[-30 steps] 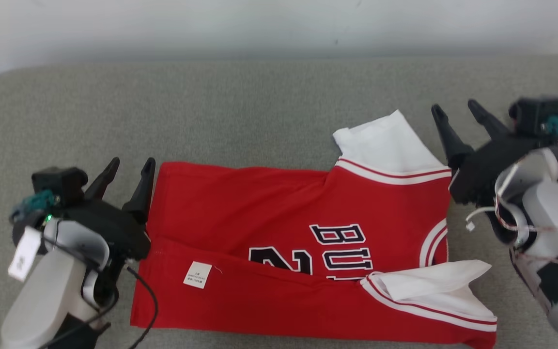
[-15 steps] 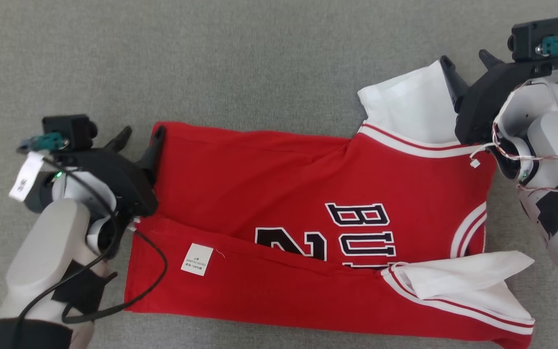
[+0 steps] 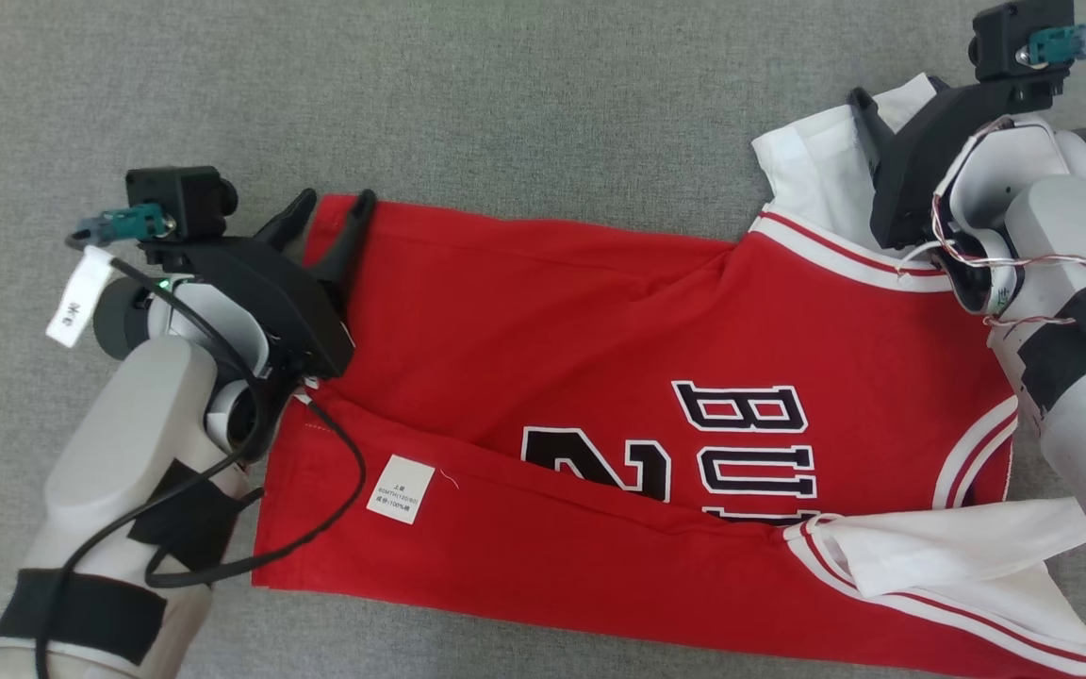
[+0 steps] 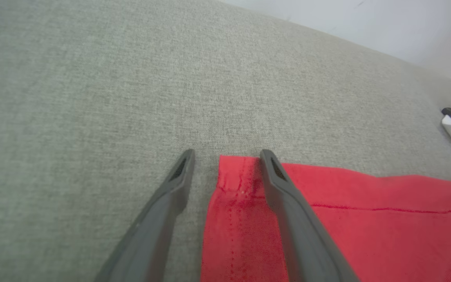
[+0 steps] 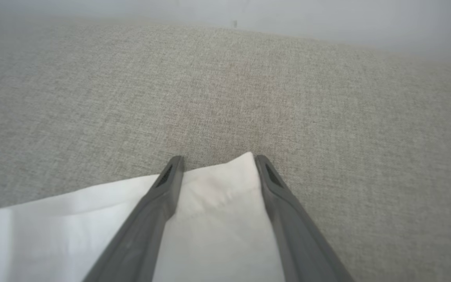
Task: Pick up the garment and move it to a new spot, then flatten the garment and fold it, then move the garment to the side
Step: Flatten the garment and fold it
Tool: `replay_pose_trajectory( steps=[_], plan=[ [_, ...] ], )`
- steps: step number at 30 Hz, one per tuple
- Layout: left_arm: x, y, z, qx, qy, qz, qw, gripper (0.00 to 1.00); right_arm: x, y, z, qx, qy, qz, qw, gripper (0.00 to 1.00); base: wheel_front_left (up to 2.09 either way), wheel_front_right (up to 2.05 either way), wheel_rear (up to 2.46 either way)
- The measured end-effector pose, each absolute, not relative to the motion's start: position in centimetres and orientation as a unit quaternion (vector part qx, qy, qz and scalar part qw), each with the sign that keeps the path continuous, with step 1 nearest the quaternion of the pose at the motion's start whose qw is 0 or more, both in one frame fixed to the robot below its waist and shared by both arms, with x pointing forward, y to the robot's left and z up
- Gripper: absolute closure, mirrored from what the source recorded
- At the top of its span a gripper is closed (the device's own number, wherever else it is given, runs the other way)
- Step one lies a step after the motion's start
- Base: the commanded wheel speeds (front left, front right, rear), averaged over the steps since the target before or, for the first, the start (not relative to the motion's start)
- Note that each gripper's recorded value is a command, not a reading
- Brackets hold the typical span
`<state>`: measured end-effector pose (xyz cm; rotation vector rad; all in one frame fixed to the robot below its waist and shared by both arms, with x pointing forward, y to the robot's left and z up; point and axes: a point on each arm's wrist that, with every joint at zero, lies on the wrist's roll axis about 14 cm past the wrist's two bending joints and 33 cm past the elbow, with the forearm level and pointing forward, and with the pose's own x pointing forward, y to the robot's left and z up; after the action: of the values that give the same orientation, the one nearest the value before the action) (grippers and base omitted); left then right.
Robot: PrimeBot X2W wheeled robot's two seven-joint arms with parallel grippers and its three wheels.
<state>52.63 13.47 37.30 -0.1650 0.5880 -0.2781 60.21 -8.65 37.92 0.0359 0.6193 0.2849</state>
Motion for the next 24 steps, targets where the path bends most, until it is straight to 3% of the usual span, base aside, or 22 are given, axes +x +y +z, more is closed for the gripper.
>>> replay_pose_trajectory(
  steps=[1,11,24],
  plan=[
    [52.7,13.5,37.2,-0.091,0.29,-0.134,0.943,1.0,60.3,-8.3,37.8,0.017,0.305,0.144,0.941,1.0,0.0,0.0,0.0],
    [53.1,13.8,37.7,-0.072,0.286,-0.141,0.945,1.0,60.5,-9.0,38.0,0.012,0.294,0.144,0.945,1.0,0.0,0.0,0.0],
    [54.0,16.1,42.0,-0.08,0.201,-0.113,0.97,1.0,62.3,-9.9,44.9,0.028,0.184,0.138,0.973,1.0,0.0,0.0,0.0]
  ],
)
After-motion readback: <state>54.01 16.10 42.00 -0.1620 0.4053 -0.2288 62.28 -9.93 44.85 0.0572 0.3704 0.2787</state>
